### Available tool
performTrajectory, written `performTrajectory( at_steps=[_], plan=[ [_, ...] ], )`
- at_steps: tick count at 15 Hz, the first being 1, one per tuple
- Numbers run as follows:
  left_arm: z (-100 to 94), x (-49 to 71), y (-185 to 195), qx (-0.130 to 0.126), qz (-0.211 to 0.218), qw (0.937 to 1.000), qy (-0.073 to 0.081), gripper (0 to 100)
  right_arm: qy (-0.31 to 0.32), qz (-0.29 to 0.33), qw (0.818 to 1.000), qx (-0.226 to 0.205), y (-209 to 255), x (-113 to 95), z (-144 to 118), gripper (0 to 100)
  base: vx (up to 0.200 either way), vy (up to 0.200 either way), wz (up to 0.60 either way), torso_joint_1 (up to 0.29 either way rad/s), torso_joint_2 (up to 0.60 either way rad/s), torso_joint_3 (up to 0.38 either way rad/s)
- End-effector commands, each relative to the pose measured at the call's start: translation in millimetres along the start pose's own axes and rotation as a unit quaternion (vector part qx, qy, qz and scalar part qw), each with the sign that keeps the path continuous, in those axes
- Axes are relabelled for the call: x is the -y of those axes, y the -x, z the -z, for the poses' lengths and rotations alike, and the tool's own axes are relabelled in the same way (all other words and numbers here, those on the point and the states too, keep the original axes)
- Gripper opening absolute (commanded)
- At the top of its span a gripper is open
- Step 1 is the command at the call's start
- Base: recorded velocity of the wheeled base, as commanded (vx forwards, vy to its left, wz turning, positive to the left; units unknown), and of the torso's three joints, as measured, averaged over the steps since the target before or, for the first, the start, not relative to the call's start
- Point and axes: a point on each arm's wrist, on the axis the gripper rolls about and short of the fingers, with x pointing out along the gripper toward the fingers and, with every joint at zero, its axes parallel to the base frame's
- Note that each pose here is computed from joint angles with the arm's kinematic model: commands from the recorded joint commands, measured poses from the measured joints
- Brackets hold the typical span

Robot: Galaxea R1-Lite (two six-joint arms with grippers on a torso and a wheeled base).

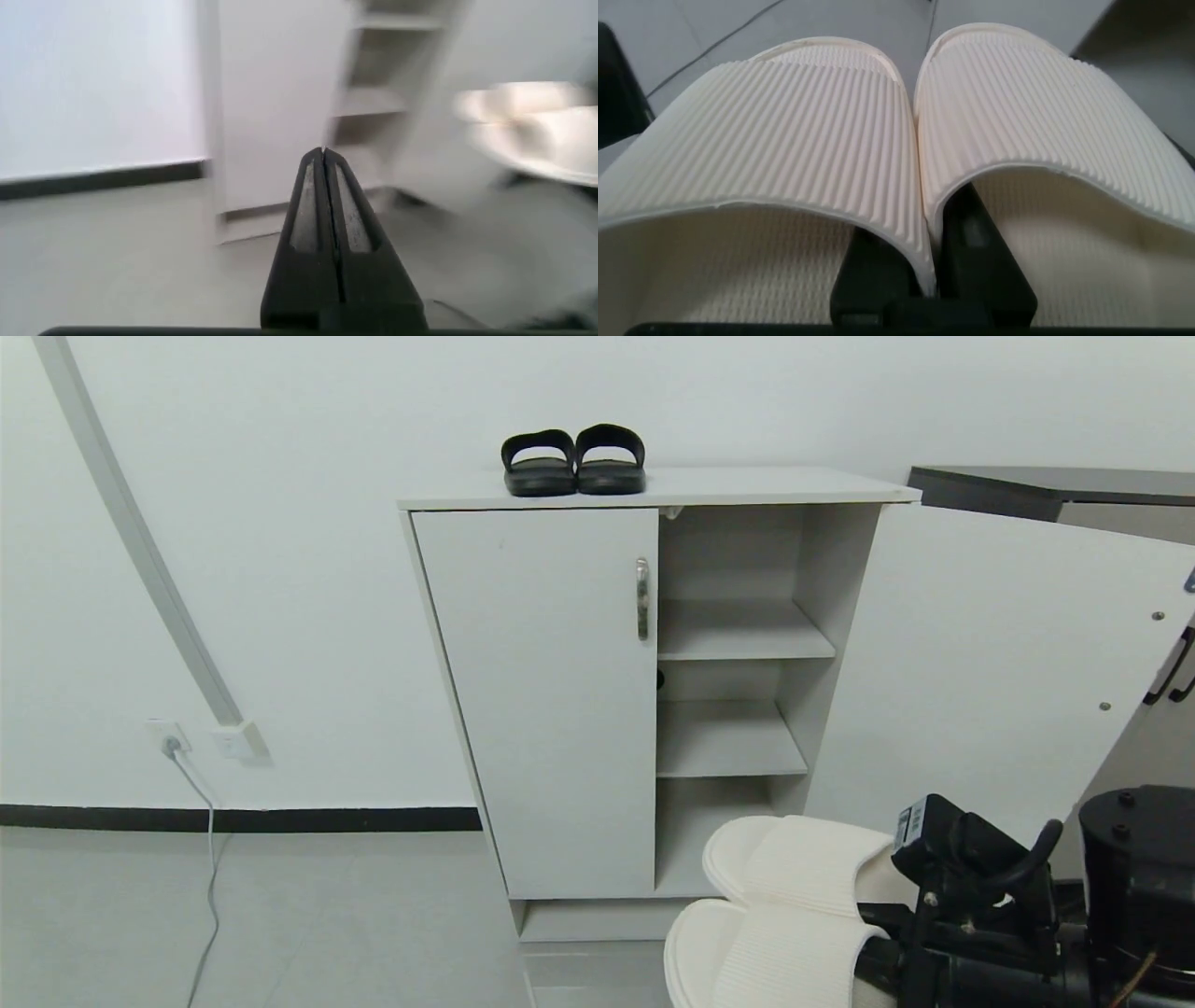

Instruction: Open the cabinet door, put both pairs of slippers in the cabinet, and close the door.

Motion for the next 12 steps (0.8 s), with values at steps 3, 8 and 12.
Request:
performTrajectory(
  at_steps=[3, 8, 12],
  plan=[
    [58.8, -2.0, -4, 0.039, -0.174, 0.9839, -0.005, 0, -0.002, 0.003, 1.000, -0.007, -4, 2, 2, 0, 0.000, 0.000, 0.00, 0.000, 0.00, 0.000],
    [80.3, -2.8, -8, 0.065, -0.120, 0.9893, -0.052, 0, -0.006, 0.010, 1.000, -0.024, -11, 2, 6, 0, 0.000, 0.000, 0.00, 0.000, 0.00, 0.000],
    [80.3, -2.0, -8, 0.066, -0.102, 0.9910, -0.056, 0, -0.085, 0.102, 0.990, -0.040, -36, -4, 6, 0, 0.000, 0.000, 0.00, 0.000, 0.00, 0.000]
  ],
)
